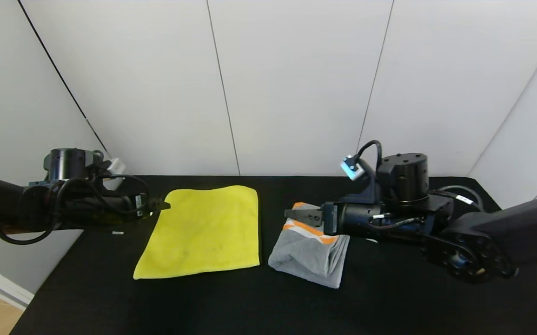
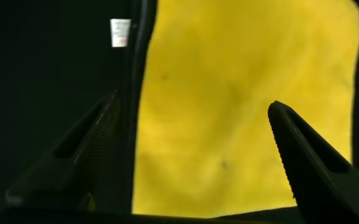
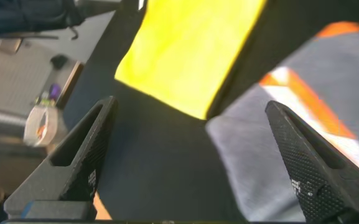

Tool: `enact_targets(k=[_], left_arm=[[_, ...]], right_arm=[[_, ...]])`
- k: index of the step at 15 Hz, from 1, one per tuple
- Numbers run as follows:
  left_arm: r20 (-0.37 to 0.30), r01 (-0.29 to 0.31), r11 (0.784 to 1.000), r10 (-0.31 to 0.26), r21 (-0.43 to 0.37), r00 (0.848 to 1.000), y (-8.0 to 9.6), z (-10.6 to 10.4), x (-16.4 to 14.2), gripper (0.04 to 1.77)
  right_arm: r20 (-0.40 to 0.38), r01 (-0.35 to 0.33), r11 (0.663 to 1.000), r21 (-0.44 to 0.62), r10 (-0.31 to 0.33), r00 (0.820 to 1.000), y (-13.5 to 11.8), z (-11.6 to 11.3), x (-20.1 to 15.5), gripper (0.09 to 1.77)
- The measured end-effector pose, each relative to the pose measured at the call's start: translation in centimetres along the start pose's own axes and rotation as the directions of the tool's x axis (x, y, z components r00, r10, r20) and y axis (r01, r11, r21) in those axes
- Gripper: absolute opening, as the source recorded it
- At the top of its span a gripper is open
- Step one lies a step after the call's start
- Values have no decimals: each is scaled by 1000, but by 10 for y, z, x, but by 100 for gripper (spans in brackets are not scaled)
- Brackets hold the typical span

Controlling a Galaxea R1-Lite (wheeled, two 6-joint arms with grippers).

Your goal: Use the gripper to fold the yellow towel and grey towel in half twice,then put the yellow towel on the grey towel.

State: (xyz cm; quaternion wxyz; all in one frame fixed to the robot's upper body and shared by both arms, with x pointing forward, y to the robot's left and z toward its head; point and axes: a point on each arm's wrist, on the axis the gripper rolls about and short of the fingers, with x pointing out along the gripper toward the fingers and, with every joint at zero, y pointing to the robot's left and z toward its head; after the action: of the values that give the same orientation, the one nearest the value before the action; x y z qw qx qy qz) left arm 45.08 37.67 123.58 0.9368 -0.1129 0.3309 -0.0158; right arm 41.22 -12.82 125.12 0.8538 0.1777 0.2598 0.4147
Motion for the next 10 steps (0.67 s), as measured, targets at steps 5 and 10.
enact_targets(k=[5, 10], left_arm=[[-52, -44, 999, 45, 16, 998, 18, -21, -16, 170], [-96, -50, 999, 50, 3, 994, 19, -38, -22, 171]], right_arm=[[-111, -66, 998, -23, 63, 992, 33, -27, 60, 171], [-212, -77, 997, -21, 71, 975, 41, -63, 99, 171]])
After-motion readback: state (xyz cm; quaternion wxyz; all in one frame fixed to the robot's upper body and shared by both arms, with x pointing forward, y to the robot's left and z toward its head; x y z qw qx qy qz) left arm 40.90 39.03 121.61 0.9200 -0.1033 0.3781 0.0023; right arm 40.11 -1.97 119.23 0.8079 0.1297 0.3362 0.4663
